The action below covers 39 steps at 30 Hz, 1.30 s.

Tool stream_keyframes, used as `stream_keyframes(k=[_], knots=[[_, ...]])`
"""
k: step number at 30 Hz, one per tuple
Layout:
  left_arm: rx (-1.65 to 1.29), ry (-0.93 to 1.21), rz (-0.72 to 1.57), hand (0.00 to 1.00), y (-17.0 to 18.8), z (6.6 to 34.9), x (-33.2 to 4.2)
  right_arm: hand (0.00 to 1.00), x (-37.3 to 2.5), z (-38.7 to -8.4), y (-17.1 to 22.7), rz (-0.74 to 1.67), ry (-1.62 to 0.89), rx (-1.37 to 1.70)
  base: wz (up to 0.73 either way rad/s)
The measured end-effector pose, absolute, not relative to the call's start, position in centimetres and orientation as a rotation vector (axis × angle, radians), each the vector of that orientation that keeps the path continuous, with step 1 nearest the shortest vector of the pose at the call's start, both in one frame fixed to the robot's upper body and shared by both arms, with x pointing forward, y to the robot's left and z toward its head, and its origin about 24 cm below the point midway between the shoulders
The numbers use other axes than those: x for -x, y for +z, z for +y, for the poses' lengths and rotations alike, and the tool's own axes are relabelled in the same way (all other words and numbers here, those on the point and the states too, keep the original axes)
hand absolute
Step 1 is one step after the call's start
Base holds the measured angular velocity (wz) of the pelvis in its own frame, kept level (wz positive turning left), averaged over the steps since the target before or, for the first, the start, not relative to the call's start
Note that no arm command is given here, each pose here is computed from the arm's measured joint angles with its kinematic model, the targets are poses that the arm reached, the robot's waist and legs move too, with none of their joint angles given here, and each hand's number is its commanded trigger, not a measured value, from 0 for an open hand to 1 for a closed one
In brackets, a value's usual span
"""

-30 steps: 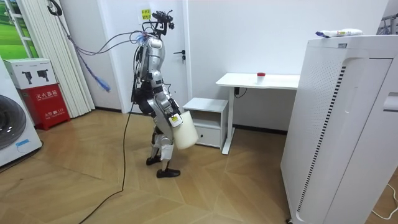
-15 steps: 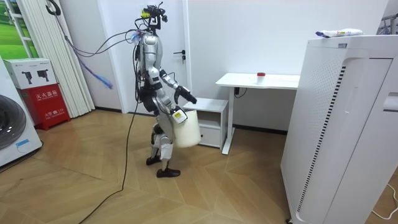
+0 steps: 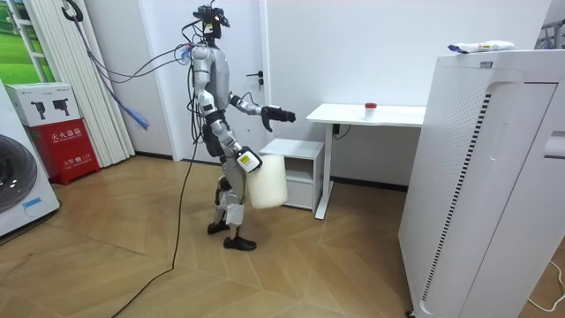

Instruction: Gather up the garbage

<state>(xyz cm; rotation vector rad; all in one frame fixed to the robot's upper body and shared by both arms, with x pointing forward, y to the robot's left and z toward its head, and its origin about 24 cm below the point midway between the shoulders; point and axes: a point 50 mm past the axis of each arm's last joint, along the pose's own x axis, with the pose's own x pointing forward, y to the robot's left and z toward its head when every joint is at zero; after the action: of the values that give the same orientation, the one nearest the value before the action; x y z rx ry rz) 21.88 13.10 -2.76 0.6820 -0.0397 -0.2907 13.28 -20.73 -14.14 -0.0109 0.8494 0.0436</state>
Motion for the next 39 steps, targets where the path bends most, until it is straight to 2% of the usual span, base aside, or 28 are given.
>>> stream_keyframes(k=[6,10,22,39], knots=[[-0.665,-0.16,-0.089,0.0,-1.9,14.3,-22.3,1.0,-13.2,-20.8,-14.1,0.852,0.049,0.015,-0.21],[-0.647,-0.025,-0.179,0.0,0.1,15.6,-23.0,1.0,-13.2,-20.8,-14.1,0.851,0.049,0.019,-0.31],[-0.607,0.22,-0.309,0.0,2.0,18.3,-22.2,1.0,-12.1,-22.1,-14.1,0.874,0.032,0.054,-0.36],[-0.513,0.32,-0.226,0.0,0.9,19.5,-21.9,1.0,-12.2,-22.0,-13.9,0.872,0.025,0.094,-0.06]])
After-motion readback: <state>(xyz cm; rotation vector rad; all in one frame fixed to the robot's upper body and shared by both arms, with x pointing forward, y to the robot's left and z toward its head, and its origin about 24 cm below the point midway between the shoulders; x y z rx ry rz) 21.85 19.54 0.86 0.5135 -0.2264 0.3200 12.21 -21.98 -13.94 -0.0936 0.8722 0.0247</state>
